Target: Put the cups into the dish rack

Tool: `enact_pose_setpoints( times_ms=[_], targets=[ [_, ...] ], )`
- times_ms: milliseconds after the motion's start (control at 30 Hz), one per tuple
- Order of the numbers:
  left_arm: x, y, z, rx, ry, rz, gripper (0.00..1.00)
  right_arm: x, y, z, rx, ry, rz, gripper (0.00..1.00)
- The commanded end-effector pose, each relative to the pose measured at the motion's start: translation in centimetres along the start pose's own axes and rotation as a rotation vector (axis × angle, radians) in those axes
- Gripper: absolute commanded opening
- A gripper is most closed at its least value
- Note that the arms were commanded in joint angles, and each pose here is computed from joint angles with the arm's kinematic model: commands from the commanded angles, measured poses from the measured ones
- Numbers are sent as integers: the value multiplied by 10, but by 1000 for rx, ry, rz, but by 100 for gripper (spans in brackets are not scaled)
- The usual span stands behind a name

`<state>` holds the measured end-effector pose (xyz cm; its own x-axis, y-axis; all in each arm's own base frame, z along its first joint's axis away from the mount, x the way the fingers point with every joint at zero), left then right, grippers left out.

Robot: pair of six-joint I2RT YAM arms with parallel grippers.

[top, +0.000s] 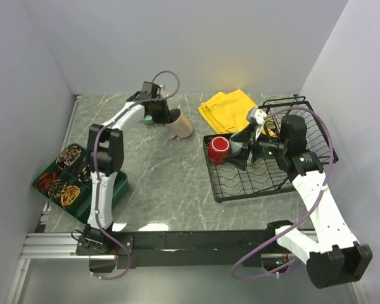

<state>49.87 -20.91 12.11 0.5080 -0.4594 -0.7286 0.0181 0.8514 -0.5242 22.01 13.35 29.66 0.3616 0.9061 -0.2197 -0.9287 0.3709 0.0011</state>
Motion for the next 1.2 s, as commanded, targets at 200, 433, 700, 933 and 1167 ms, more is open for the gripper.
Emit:
enact_pose_setpoints(
  times_ms=[200, 433, 700, 933, 1167],
  targets=[
    [-187, -110, 43, -195, -307, -633, 1, 39, 12, 16, -27, 110, 127, 100],
    [-289, -129, 19, -400, -492, -903, 1, 67, 10, 60, 20, -63, 104, 100],
    [-352, -136, -7, -696, -551, -1192, 1, 79, 16, 119, 279, -319, 180, 100],
    [-367, -160, -28, -716, -472, -1302, 1, 108, 22, 141, 381, -298, 293, 100],
    [-379, -169, -38, -711, -461, -1325, 1, 108, 21, 124, 346, -269, 250, 100]
  ],
)
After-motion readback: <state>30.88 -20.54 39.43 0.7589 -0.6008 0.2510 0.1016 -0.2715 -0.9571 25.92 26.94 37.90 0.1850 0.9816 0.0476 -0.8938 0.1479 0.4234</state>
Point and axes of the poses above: each gripper's point midway between its finger pads, its own x axis out along the fingers, its own y axis along the line the jaws close on, z = x × y, the point moved 5 cm from there along -x, back along the fingers, and after that the axes turned 7 degrees about -x, right-handed, at the moved point
